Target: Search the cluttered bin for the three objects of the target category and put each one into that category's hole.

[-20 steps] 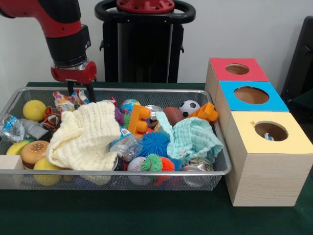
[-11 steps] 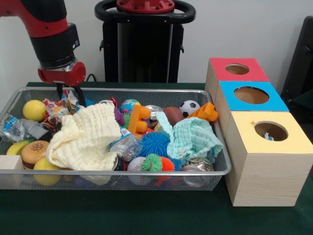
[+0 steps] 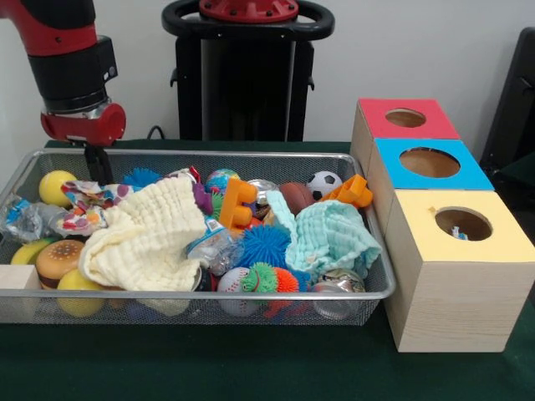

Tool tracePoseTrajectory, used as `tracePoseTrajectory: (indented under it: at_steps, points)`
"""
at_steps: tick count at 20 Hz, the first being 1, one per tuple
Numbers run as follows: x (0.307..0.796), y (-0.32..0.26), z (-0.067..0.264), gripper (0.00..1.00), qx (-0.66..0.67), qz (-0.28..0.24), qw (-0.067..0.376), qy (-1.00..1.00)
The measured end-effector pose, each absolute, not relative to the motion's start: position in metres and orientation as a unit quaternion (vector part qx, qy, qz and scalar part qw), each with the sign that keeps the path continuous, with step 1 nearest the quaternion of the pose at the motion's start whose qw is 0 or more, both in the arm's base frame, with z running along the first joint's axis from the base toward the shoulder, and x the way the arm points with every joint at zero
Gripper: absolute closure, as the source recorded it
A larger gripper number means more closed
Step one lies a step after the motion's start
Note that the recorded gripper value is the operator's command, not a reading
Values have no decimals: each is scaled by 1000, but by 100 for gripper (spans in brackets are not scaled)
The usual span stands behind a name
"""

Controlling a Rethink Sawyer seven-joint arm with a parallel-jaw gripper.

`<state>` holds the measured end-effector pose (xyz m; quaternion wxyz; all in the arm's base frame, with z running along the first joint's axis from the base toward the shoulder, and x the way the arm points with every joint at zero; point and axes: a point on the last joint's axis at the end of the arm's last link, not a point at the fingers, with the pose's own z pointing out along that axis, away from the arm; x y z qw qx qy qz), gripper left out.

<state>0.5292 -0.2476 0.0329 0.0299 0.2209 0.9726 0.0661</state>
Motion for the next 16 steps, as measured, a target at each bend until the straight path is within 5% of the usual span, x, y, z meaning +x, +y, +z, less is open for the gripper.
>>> tracePoseTrajectory:
  at_steps: [16]
  points:
    - [558, -214, 54, 100, 179, 49, 55, 981]
